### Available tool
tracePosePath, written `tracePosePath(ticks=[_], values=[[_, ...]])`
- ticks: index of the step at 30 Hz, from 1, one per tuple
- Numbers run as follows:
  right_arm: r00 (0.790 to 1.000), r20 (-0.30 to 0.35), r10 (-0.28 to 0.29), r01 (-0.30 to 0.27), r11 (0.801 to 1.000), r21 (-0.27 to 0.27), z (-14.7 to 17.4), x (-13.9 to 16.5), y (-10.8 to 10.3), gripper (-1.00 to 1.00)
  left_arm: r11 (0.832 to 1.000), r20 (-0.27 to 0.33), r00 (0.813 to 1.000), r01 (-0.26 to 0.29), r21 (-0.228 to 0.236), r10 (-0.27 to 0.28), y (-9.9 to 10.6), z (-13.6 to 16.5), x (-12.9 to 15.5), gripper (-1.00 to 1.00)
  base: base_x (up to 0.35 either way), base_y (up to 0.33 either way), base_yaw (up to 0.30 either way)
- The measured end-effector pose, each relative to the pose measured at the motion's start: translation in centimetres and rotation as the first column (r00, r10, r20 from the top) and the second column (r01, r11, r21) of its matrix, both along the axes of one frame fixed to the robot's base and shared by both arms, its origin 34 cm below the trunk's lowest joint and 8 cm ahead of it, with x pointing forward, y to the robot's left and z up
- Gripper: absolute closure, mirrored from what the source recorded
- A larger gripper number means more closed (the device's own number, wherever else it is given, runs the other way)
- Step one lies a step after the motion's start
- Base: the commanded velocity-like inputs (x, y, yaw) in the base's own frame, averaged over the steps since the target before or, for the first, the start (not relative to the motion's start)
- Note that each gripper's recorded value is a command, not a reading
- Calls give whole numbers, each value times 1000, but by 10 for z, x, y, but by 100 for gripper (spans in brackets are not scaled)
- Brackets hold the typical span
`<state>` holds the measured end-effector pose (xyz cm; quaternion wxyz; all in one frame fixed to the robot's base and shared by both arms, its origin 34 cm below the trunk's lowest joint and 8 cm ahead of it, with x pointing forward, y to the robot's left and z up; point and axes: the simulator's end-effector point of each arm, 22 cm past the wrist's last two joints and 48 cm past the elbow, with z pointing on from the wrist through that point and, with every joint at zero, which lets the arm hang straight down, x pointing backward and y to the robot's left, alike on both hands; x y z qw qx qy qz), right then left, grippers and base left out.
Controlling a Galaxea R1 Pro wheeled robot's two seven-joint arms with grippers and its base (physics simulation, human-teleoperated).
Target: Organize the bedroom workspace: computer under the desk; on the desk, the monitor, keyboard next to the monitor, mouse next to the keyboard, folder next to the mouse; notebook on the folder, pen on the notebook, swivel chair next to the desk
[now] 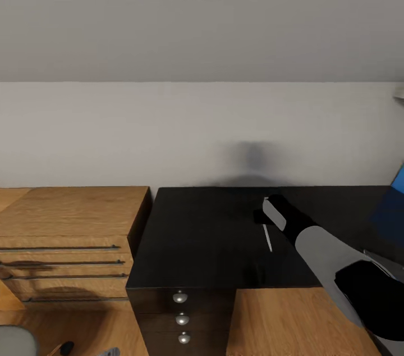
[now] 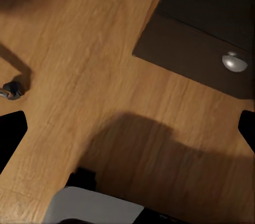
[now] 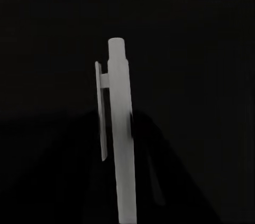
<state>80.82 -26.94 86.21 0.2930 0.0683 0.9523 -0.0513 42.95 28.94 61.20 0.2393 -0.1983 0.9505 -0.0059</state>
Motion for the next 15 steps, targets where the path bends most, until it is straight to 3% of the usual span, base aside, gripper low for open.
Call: tracePosePath(ticks=[6,9,15], values=[[1000,-2,-19,19,1000,1,0,-1,-13,100,1000,29,1000,-8,11,8,2,0,3,-100,0,0,-267],[999,-1,-35,35,999,-8,0,-1,-27,100,999,103,994,-26,36,22,10,8,16,-100,0,0,-279],[999,3,-49,49,999,-12,1,-1,-38,100,998,123,992,-35,43,30,13,10,18,-100,0,0,-289]])
